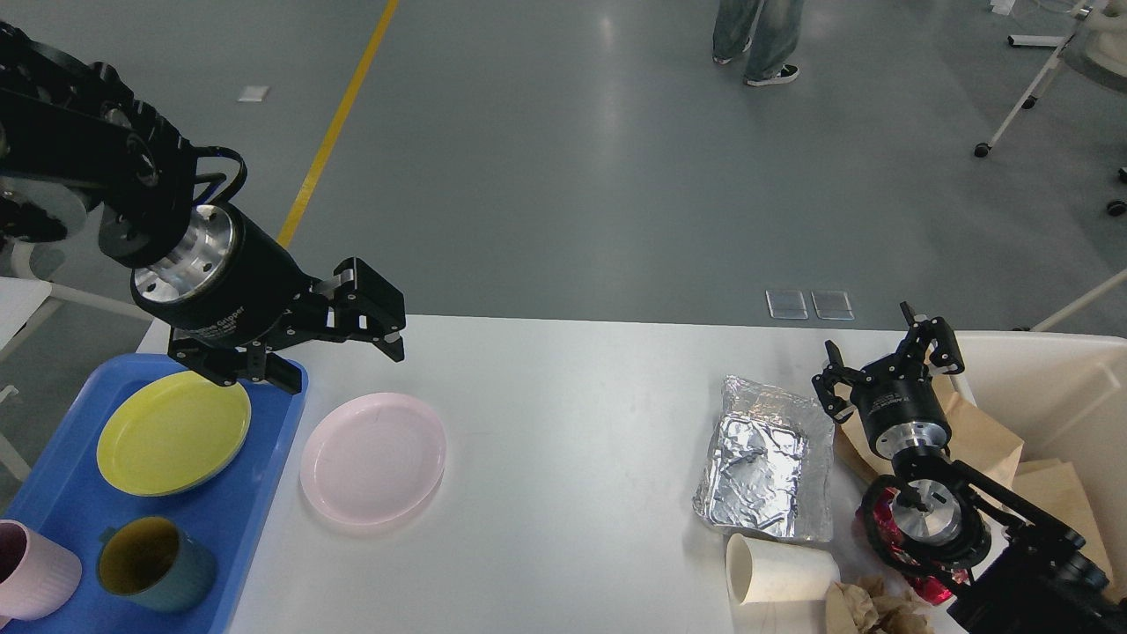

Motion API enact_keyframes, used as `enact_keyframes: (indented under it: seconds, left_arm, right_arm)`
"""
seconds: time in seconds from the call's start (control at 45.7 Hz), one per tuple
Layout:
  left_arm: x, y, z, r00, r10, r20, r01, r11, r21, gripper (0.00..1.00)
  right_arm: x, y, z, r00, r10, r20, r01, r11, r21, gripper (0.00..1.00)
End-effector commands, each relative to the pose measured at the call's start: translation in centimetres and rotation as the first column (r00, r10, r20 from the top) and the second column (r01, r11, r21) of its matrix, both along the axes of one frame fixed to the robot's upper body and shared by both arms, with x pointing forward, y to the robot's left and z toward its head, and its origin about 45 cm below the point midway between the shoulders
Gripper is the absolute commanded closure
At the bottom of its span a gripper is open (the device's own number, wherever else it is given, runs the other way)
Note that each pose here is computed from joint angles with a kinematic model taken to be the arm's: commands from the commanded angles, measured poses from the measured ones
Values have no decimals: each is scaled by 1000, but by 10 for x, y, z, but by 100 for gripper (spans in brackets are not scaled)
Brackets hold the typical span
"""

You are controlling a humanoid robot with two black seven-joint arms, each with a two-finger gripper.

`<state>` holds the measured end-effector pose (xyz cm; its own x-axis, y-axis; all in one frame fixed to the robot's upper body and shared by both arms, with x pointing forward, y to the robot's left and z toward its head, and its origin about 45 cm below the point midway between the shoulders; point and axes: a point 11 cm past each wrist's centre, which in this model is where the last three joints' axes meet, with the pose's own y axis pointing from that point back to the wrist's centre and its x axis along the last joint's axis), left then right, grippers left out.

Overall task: Tidy desktop
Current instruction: 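Raise the left gripper and move it over the pink plate, then grasp the rim of the pink plate with the left gripper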

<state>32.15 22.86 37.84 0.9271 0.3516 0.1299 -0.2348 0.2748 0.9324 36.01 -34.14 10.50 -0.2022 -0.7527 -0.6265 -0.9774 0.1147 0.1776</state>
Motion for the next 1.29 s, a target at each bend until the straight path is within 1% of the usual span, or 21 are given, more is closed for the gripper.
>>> enact_keyframes:
  seconds: [0.0,0.131,0.153,0.306,0.459,0.503,0.612,0.722,0.809,0.918,1.028,1.203,1.268]
  left_arm:
    - [2,9,-20,994,107,-26,-108,993,-40,6]
    - [-2,29,-54,964,253,-83,-259,963,-71,7]
    - [-1,39,-66,947,314,-68,-318,946,-66,7]
    - [-2,64,-112,864,503,-8,-503,864,-4,6]
    - [-11,74,-144,786,615,-63,-616,788,10,6]
    - [-13,76,-149,769,634,-83,-636,771,-2,7]
    - [-18,84,-157,750,653,-108,-658,753,-13,5]
    - [-17,92,-170,752,650,-111,-654,756,-4,4]
    - [-14,93,-183,765,634,-113,-638,770,-5,4]
    - [-16,85,-200,758,638,-135,-645,764,-17,5]
    - [-18,89,-211,737,665,-119,-670,742,-3,7]
    - [-15,90,-225,673,729,-130,-737,675,-28,8]
    - [-14,93,-230,669,734,-121,-741,671,-23,7]
  right_arm:
    - [0,0,0,1000,0,0,0,1000,0,0]
    - [0,0,0,1000,0,0,0,1000,0,0]
    - [0,0,0,1000,0,0,0,1000,0,0]
    - [0,0,0,1000,0,0,0,1000,0,0]
    - [0,0,0,1000,0,0,0,1000,0,0]
    - [0,0,0,1000,0,0,0,1000,0,0]
    - [0,0,0,1000,0,0,0,1000,0,0]
    - [0,0,0,1000,0,0,0,1000,0,0]
    - [0,0,0,1000,0,0,0,1000,0,0]
    - [0,0,0,1000,0,0,0,1000,0,0]
    - [0,0,0,1000,0,0,0,1000,0,0]
    - [0,0,0,1000,0,0,0,1000,0,0]
    - [0,0,0,1000,0,0,0,1000,0,0]
